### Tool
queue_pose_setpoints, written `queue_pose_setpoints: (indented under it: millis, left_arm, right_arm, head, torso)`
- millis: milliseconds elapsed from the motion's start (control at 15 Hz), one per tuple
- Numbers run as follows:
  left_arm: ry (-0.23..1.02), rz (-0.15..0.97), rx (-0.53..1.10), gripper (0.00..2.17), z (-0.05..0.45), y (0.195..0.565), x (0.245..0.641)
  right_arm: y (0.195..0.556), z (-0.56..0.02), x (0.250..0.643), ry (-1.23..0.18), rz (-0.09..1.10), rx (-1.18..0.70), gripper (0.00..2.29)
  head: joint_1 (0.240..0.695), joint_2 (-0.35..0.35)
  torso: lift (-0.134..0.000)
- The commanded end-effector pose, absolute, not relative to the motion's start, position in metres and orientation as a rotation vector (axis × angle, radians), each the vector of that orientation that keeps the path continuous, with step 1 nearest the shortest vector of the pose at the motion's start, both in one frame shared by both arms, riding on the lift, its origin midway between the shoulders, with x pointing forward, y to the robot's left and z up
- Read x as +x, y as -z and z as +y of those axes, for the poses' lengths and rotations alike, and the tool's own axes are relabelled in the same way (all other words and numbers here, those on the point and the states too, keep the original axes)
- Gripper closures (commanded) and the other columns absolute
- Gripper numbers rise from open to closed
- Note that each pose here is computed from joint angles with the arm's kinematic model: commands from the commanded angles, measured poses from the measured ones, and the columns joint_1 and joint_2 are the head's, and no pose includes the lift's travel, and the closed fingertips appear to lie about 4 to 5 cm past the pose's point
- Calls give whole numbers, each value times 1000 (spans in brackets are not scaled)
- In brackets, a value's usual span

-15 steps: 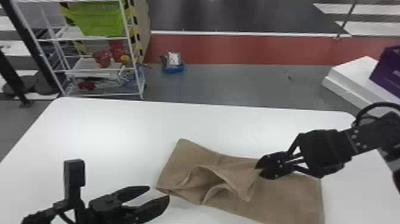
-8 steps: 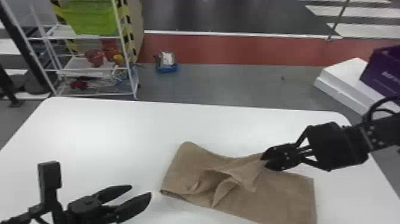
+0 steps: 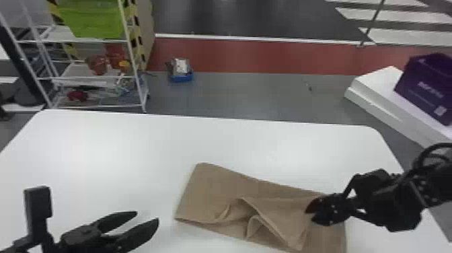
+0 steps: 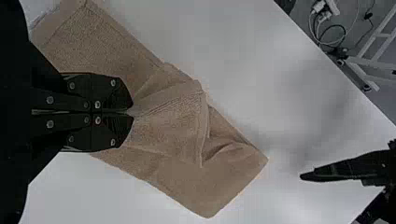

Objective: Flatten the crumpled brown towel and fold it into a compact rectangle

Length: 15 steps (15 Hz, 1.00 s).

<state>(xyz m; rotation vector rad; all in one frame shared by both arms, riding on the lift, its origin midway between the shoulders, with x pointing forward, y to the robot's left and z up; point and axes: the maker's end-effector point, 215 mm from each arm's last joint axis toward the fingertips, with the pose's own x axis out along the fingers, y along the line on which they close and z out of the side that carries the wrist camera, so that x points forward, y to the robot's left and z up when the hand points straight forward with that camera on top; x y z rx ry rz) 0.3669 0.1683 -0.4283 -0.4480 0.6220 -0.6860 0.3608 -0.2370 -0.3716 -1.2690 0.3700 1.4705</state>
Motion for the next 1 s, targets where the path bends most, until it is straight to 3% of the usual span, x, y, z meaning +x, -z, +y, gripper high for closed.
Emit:
queue_pose_setpoints:
  millis: [0,133,467,733,933]
  left_arm:
    - [688,625,-454,80,166,430,366]
    - [690,633,-458,80,163,434,366]
    - [687,636,-458,80,163,435,366]
    - [685,631,-455,80,164,436,369]
    - [693,630,-453,80,160,435,371]
  right_arm:
    - [392,-252,355,-1492,416,-1282,1295]
    - [396,-262,362,-1480,434,-1287,1295]
    - [358,-278,384,-1405,396,-1327,1295]
    - [379,-290,360,-1446,444,-1355,1288]
    - [329,-295,381,-1357,358,-1258,1291]
  head:
    - [695,-107]
    - [695,-125]
    - [695,-157]
    - [695,-176]
    - [695,-194]
  torso:
    - [-124]
    - [-124]
    - [-124]
    - [-124]
    - [-124]
